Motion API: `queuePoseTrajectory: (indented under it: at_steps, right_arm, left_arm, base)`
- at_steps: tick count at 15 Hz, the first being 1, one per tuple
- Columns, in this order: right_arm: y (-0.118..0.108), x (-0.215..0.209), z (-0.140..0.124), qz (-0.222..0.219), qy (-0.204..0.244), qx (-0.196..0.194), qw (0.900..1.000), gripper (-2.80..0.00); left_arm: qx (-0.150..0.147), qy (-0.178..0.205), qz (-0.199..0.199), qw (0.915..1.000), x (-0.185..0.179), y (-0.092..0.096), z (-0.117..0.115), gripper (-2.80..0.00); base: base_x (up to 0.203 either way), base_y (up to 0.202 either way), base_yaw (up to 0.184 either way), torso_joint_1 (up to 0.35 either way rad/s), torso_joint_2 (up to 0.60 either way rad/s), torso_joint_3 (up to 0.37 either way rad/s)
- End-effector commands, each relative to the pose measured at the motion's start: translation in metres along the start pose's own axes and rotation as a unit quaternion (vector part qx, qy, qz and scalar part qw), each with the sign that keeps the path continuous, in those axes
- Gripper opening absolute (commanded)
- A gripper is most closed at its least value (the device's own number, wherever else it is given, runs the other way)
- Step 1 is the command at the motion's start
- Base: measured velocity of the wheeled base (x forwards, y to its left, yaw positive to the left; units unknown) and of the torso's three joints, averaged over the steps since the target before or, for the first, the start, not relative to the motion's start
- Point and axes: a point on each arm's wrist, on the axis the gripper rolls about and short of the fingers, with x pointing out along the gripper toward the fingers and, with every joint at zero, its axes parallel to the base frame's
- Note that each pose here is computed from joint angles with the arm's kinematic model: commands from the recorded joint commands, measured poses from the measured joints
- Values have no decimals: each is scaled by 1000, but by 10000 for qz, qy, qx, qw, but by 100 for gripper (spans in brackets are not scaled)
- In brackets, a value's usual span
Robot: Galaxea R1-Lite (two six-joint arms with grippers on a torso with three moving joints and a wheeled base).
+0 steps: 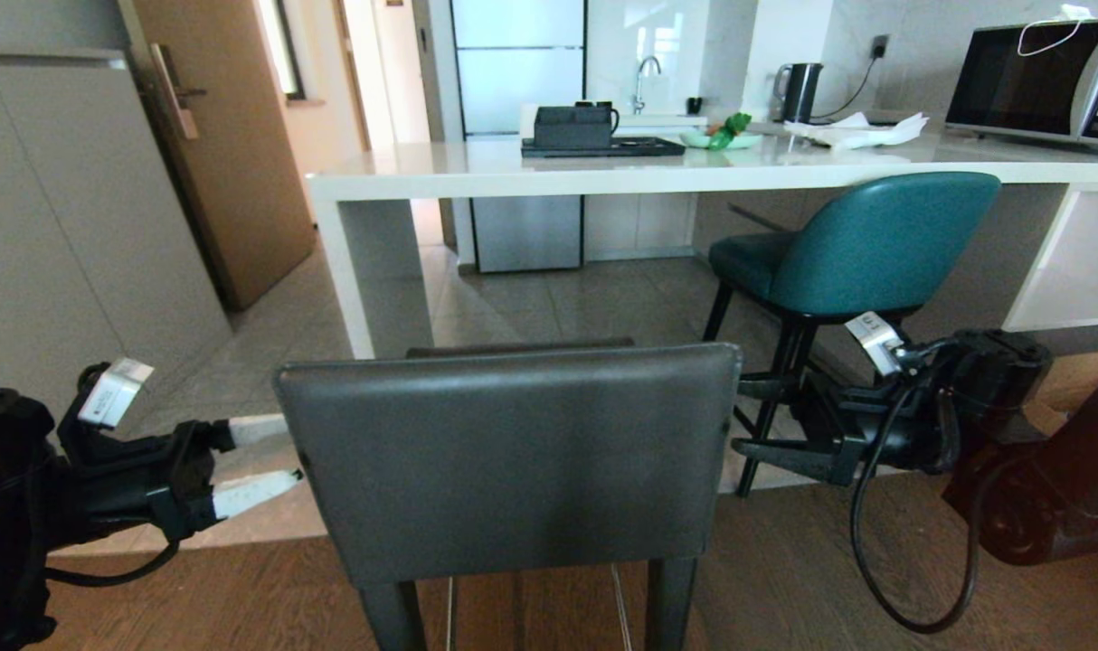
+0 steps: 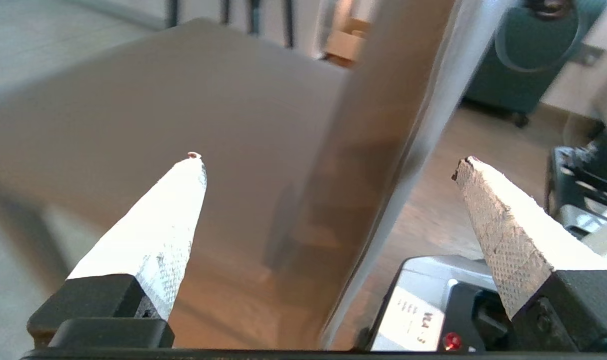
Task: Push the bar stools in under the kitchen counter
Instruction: Pull the gray chair out from under the dining table, then pull the blue chair out from under the dining table
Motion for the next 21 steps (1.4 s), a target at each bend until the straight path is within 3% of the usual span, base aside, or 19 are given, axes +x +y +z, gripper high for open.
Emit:
queuePoseTrajectory:
  at_steps: [1,3,4,6,9,11,12,14,15,16,18,19,21]
  right_arm:
    - [3,-31,4,-225,-26,-74,9997,0]
    - [8,-57,7,-664,-71,-191,9976,0]
    - [16,-68,9,-1051,-99,-196,9942,0]
    - [32,-85,24,-1905,-251,-156,9812,0]
    - [79,-92,73,-2779,-965,-66,9557,0]
    - [130,-94,114,-2771,-1679,-105,9460,0]
    - [162,-95,133,-2559,-1999,-110,9458,0]
    - [226,-96,162,-1915,-2333,-75,9533,0]
    - [260,-97,176,-1529,-2374,-31,9593,0]
    - [295,-97,188,-1114,-2321,45,9663,0]
    - [364,-99,211,-298,-2046,289,9780,0]
    - [390,-102,216,93,-1871,417,9814,0]
    - [423,-114,207,668,-1706,347,9825,0]
  left_arm:
    - [-58,-51,370,9993,-25,2,-2,0]
    - [-93,-127,874,9960,-52,-2,-2,0]
    - [-97,-194,1320,9910,-63,-6,1,0]
    - [42,-439,2576,9653,-86,-14,16,0]
    - [659,-761,3079,9461,-94,-44,57,0]
    - [810,-1261,3101,9388,-89,-87,95,0]
    - [659,-1617,2907,9407,-84,-117,116,0]
    - [-271,-2215,2073,9525,-74,-180,154,0]
    - [-553,-2238,1560,9605,-66,-217,171,0]
    - [-546,-2011,1042,9725,-59,-252,184,0]
    - [-427,-1528,-111,9873,-52,-294,192,0]
    - [-449,-1288,-927,9863,-55,-312,194,0]
    - [-448,-968,-2054,9729,-70,-343,194,0]
  base:
    - [0,0,0,0,0,0]
    - [0,0,0,0,0,0]
    - [0,0,0,0,0,0]
    - [0,0,0,0,0,0]
    - [0,0,0,0,0,0]
    - [0,0,0,0,0,0]
    - [0,0,0,0,0,0]
    - [0,0,0,0,0,0]
    - [0,0,0,0,0,0]
    - [0,0,0,0,0,0]
    - [0,0,0,0,0,0]
    - [0,0,0,0,0,0]
    - [0,0,0,0,0,0]
